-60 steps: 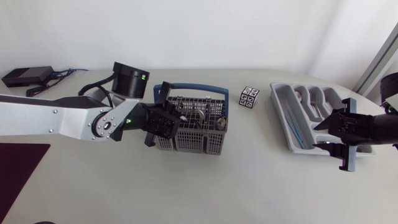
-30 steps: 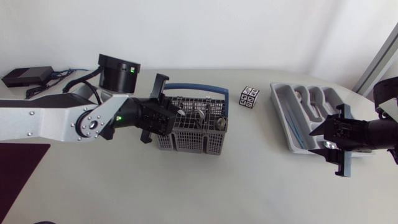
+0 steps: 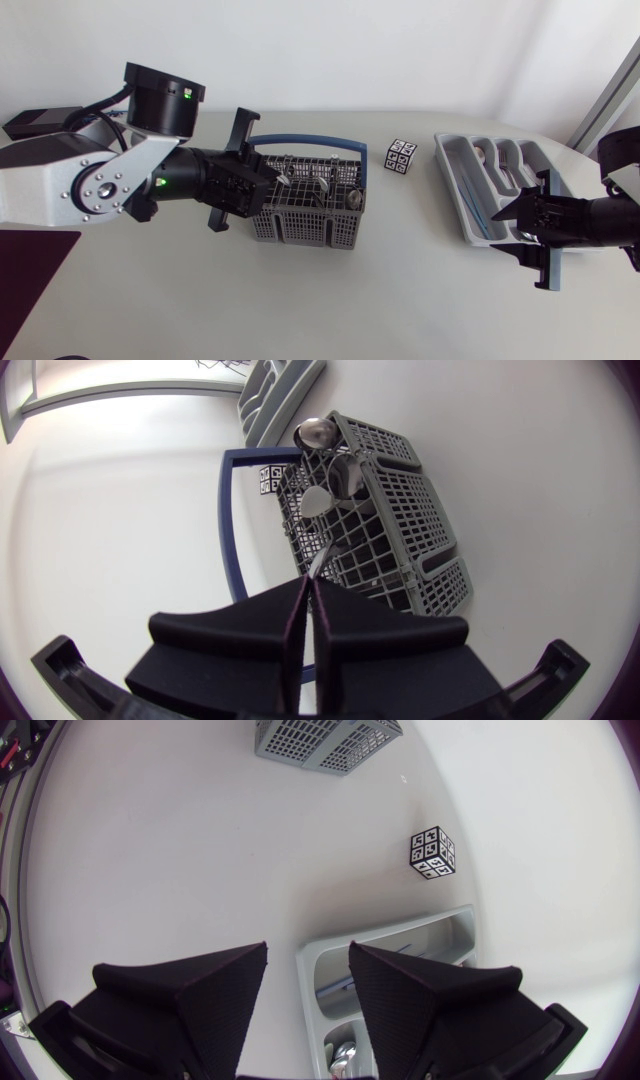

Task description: Transfer all utensils from the basket to the drawer tray.

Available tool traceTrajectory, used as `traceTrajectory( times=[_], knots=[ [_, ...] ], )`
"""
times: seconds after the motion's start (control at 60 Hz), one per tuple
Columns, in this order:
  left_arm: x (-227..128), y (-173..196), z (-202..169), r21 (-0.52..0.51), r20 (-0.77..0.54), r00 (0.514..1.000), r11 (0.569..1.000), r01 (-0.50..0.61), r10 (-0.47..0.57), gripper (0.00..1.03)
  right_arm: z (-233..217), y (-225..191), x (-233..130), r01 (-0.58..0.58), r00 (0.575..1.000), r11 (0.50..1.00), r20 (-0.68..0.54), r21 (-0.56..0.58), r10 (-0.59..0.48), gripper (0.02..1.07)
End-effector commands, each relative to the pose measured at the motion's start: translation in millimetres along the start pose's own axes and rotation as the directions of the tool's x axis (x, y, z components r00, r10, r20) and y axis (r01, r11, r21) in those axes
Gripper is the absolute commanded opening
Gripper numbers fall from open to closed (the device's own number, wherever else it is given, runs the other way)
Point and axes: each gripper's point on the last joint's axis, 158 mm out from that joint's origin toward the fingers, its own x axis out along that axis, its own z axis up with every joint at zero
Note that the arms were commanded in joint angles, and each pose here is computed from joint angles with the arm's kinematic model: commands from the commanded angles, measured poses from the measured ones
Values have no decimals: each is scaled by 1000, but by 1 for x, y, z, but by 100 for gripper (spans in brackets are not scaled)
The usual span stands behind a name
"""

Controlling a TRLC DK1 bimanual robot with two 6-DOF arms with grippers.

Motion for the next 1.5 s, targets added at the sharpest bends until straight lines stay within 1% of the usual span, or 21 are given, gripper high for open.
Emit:
traceTrajectory(
  times=[0.0,0.25,0.4,0.817,0.867,0.95,1.0,1.033,1.117,1.183,1.217,1.25,1.267,1.283,1.3,1.333,1.35,1.4,1.417,1.433,1.483],
  knots=[
    [-7,15,1,45,5,1000,999,-20,20,3,3,13,3,-23,1000,1000,10,11,23,63],
    [-12,41,2,56,5,998,997,-62,62,3,6,17,-2,-16,1000,1000,14,3,16,63],
    [-19,53,2,40,3,996,995,-90,90,3,9,18,-3,-16,1000,1000,19,-4,17,63],
    [-65,81,13,9,11,986,986,-167,167,3,27,23,-11,-7,999,1000,45,-16,7,63],
    [-71,82,14,-14,11,985,985,-171,171,3,30,21,-13,4,999,1000,50,-12,-4,63],
    [-80,87,17,-89,6,984,980,-177,179,3,39,18,-18,19,997,1000,68,10,-19,63],
    [-84,84,23,-138,4,986,976,-166,168,3,48,16,-23,30,996,999,88,44,-33,64],
    [-85,82,29,-190,7,986,969,-160,165,4,56,13,-27,35,994,996,105,83,-43,67],
    [-85,80,39,-329,7,988,933,-145,156,3,73,8,-36,46,988,989,142,140,-66,66],
    [-81,83,48,-462,-4,989,877,-133,148,3,87,4,-44,58,980,978,173,198,-93,67],
    [-79,84,53,-510,2,990,852,-119,140,3,93,4,-47,61,977,975,186,214,-102,67],
    [-75,84,55,-571,1,993,815,-100,122,3,101,3,-51,62,972,971,206,232,-111,66],
    [-74,83,57,-583,3,993,807,-91,114,3,105,3,-53,63,970,970,214,236,-115,66],
    [-68,83,62,-667,3,996,742,-65,90,3,116,3,-59,63,964,963,235,261,-126,66],
    [-65,83,61,-705,-5,997,707,-60,80,3,120,3,-61,62,961,960,244,273,-132,66],
    [-62,83,65,-753,0,998,657,-37,57,3,129,2,-67,63,954,954,263,293,-144,66],
    [-62,83,66,-761,1,999,648,-32,51,3,133,2,-69,62,951,952,270,299,-147,66],
    [-55,79,77,-821,20,1000,571,16,1,3,144,1,-75,73,942,945,288,319,-170,66],
    [-53,79,78,-830,19,1000,558,19,-5,3,147,1,-76,76,940,943,292,324,-176,66],
    [-51,79,80,-846,22,1000,532,28,-17,3,152,1,-78,82,936,940,299,331,-187,66],
    [-46,77,87,-867,35,999,496,47,-34,3,163,2,-81,79,928,935,317,346,-196,66]
  ],
)
